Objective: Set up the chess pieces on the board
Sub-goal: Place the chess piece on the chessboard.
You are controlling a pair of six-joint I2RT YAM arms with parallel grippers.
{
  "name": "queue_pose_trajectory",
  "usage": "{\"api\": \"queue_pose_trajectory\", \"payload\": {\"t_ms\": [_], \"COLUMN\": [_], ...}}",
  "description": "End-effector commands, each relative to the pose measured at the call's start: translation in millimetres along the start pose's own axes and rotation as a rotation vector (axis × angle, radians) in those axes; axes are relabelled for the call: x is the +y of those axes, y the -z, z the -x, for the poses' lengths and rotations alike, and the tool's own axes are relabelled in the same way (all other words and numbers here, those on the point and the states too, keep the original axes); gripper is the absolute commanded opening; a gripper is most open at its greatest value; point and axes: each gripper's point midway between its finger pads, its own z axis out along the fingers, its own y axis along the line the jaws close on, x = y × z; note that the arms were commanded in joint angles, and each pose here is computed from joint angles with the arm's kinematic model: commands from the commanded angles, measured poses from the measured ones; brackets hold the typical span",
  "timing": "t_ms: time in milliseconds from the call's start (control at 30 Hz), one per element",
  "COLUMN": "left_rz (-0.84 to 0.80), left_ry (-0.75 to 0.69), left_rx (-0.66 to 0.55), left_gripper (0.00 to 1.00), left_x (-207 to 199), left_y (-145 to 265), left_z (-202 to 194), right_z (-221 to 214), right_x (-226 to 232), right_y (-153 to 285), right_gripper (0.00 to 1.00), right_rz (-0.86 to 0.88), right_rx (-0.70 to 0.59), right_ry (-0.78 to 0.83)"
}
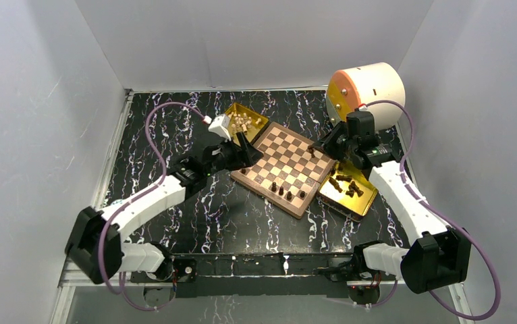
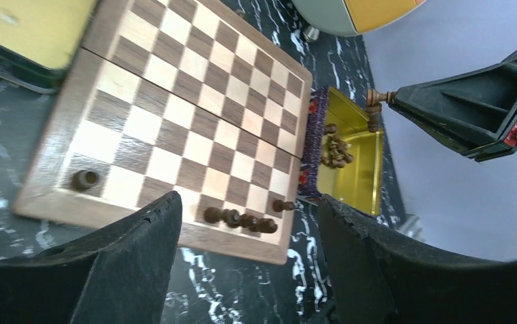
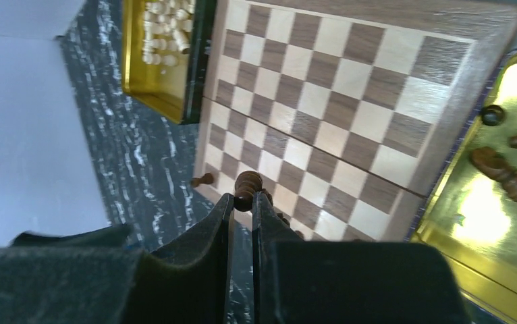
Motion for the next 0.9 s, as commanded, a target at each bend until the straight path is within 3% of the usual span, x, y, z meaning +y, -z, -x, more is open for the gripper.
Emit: {"api": "queue_pose_trajectory", "payload": {"t_ms": [0,200,367,500,600,867], "left_rz": [-0.2,-0.337,-0.404,-0.424,-0.419,-0.116], "left_ry": [0.176,0.343,0.327,0.259,0.131,-0.17], "left_rx": [-0.014,-0.001,0.012,-0.006,-0.009,0.083], "left_gripper": [0.7,0.67,0.66,0.66,0.62,0.65], "left_x": [-49,-73,-85,-86,-84,-25], "left_y": [-18,-47,-60,-64,-62,-48], "left_z": [15,16,17,18,16,3], "right_z": [11,16,14,4,-3,-18], "right_x": [42,61,66,73,72,27], "right_y": [7,12,8,9,6,-13], "right_gripper": [0.14,0.14,0.14,0.15,0.15,0.15], "right_rz": [0.18,0.274,0.289,0.348,0.342,0.131], "right_rx": [-0.027,-0.041,-0.015,0.029,0.062,0.1], "right_ry": [-0.098,-0.186,-0.169,-0.134,-0.046,0.191]}}
